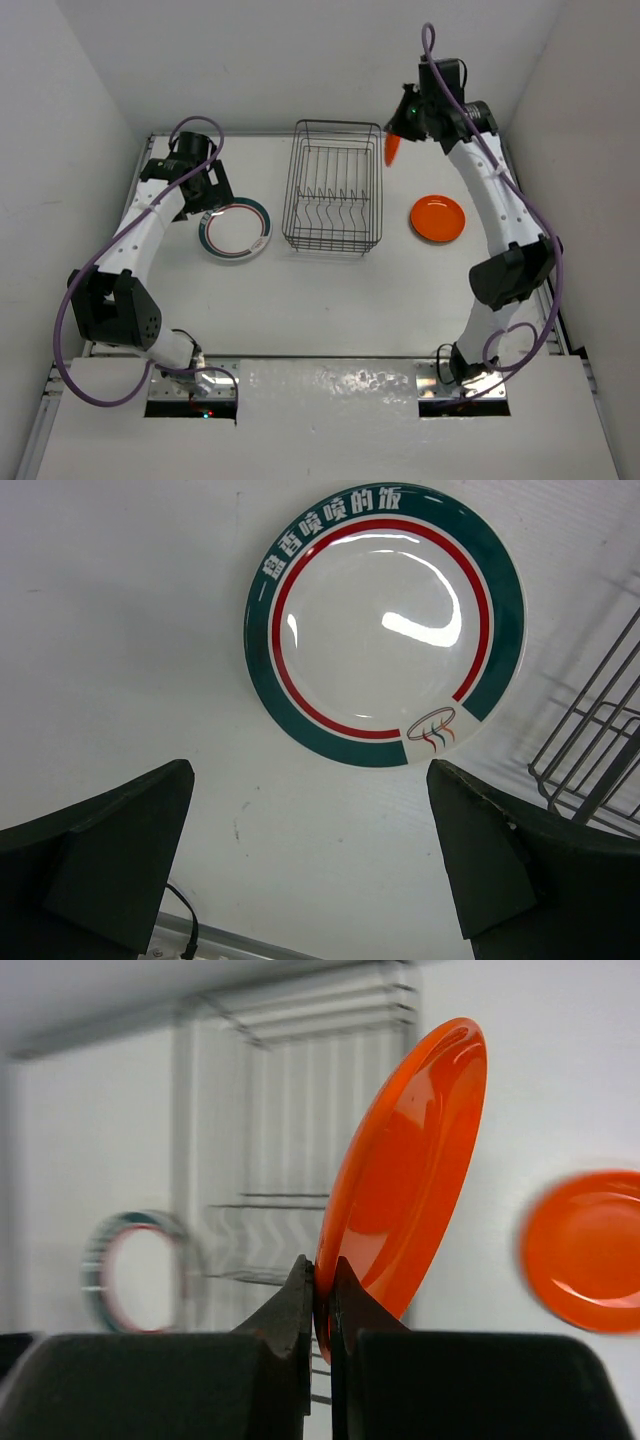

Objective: Unload the plates from the dish rack

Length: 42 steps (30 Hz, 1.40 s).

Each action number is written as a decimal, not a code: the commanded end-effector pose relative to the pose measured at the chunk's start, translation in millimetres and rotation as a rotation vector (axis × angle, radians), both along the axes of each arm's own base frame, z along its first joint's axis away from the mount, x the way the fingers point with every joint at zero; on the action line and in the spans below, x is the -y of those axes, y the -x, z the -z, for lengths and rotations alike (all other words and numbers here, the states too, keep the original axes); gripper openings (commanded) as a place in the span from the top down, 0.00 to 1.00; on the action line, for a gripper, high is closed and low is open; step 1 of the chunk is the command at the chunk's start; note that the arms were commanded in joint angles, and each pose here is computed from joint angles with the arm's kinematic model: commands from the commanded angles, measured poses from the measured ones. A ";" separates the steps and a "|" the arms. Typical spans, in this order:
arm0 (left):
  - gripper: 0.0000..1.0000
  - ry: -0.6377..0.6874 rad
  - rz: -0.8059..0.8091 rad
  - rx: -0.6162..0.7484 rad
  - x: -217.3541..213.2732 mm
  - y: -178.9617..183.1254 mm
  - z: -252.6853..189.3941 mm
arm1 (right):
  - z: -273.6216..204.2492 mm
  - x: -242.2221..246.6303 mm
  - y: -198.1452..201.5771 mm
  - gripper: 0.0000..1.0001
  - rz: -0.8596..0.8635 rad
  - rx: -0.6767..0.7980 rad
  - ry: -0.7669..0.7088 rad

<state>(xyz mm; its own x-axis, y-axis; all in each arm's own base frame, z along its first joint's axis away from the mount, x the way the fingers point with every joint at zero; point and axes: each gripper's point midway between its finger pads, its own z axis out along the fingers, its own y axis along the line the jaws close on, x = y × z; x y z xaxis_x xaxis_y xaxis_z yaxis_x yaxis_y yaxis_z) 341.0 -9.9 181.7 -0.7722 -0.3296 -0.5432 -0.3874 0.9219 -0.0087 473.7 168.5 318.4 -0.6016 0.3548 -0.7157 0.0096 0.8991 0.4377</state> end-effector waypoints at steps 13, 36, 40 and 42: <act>0.00 -0.034 -0.009 0.026 -6.1 -1.1 -4.8 | 188.6 129.6 36.1 1.00 -0.006 -0.476 0.629; 0.00 -0.137 -0.246 0.243 -54.6 -16.8 -84.4 | 42.7 145.3 115.9 0.01 0.102 -0.121 0.529; 0.00 -0.143 -0.303 0.364 -62.6 -9.6 -107.2 | 48.4 152.3 153.6 0.01 0.115 -0.118 0.515; 0.00 -0.125 -0.301 0.438 -61.4 -2.1 -112.1 | 52.1 157.0 172.8 0.01 0.125 -0.115 0.516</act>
